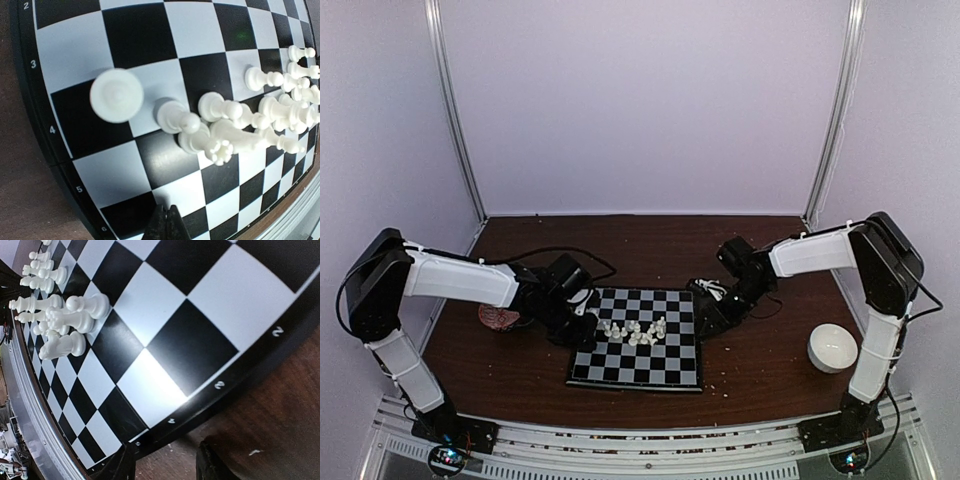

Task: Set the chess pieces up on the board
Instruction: Position the chessboard at the center of the board.

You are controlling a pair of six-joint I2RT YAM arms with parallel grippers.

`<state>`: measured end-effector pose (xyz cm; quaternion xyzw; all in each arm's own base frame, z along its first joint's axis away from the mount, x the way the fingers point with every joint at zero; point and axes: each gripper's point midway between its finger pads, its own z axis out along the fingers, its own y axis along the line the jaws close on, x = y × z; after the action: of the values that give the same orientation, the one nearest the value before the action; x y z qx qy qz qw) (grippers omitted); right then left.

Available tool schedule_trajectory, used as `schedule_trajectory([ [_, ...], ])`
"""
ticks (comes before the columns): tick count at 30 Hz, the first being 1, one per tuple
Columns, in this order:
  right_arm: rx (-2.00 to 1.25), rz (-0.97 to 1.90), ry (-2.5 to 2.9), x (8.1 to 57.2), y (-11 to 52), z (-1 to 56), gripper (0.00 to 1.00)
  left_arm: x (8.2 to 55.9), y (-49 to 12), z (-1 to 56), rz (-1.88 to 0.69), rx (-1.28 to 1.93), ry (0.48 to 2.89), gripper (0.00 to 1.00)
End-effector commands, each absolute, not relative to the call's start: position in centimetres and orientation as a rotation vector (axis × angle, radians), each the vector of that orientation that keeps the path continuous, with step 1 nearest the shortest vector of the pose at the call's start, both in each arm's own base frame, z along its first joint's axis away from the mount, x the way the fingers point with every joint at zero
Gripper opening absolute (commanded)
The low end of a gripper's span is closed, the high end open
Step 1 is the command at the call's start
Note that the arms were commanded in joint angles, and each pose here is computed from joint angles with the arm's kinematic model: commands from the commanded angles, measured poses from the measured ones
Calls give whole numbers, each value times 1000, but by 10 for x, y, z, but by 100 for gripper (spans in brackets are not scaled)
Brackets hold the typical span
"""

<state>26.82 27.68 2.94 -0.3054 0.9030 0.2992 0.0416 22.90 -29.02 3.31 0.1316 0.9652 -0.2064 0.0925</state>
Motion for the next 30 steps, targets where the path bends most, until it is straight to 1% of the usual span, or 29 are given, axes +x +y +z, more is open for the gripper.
schedule_trajectory([
  [1, -861, 837, 2775, 288, 260, 30, 43, 228, -287, 42, -608, 401, 2854, 0],
  [4, -855, 847, 2766, 289, 259, 33, 43, 226, -282, 54, -619, 385, 2828, 0],
  [8, -864, 842, 2736, 290, 259, 40, 44, 228, -252, 59, -429, 317, 2833, 0],
  [12, -874, 839, 2710, 291, 259, 48, 44, 217, -227, 35, -263, 298, 2913, 0],
  [15, -888, 826, 2684, 292, 258, 54, 44, 209, -216, 18, -218, 274, 2954, 0],
  [21, -906, 804, 2636, 294, 256, 65, 45, 206, -216, 13, -229, 300, 2949, 0],
  [26, -899, 800, 2620, 300, 253, 72, 46, 202, -247, 10, -390, 439, 2930, 0],
  [30, -874, 788, 2609, 306, 245, 77, 47, 200, -267, 14, -436, 547, 2907, 0],
])
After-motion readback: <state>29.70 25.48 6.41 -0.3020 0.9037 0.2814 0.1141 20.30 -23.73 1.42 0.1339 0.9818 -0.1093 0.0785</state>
